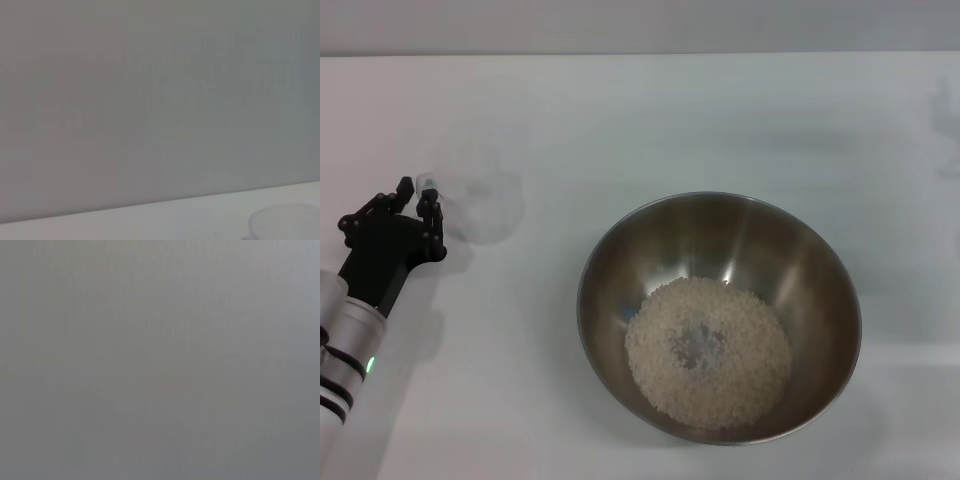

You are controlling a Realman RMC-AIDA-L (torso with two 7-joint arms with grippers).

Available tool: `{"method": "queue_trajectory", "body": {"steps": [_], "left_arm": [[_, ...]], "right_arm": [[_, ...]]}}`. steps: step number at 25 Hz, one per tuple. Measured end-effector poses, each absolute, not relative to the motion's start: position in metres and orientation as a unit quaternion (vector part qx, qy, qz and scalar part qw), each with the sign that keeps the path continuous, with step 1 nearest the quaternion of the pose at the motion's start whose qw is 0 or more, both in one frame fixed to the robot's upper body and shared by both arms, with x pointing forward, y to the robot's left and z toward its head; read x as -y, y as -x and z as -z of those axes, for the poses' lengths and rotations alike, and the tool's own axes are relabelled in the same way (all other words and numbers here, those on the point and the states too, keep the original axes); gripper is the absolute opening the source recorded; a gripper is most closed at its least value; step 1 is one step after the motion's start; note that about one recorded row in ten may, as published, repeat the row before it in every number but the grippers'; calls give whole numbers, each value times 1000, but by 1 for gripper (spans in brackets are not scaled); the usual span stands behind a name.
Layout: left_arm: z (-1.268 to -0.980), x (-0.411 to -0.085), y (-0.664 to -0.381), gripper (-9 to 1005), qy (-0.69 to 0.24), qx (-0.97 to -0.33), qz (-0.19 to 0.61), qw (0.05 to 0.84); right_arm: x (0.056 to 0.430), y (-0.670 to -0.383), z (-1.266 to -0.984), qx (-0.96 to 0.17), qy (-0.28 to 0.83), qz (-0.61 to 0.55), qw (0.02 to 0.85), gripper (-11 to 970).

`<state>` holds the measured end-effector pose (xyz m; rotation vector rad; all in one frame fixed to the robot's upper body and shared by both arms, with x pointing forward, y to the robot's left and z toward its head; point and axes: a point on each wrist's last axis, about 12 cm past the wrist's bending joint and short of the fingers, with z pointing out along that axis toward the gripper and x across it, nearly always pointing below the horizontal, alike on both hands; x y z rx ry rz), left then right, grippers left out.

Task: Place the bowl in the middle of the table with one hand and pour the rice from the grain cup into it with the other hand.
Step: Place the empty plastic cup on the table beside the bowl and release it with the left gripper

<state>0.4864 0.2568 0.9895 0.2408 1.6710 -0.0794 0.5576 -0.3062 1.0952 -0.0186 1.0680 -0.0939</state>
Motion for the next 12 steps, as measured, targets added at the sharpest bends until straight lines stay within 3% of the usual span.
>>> {"method": "queue_trajectory", "body": {"steps": [3,5,12], "left_arm": [[-989,-259,-482,155,-103,-739,34,665],[-988,-260,-477,296,-103,-737,35,668],[-984,-265,-456,309,-101,-733,42,671]], "right_arm": [[306,-558,-1095,-509,9,44,860,547],[306,-558,-1095,-508,9,45,860,548],[307,-558,-1096,-508,10,46,860,548]]}}
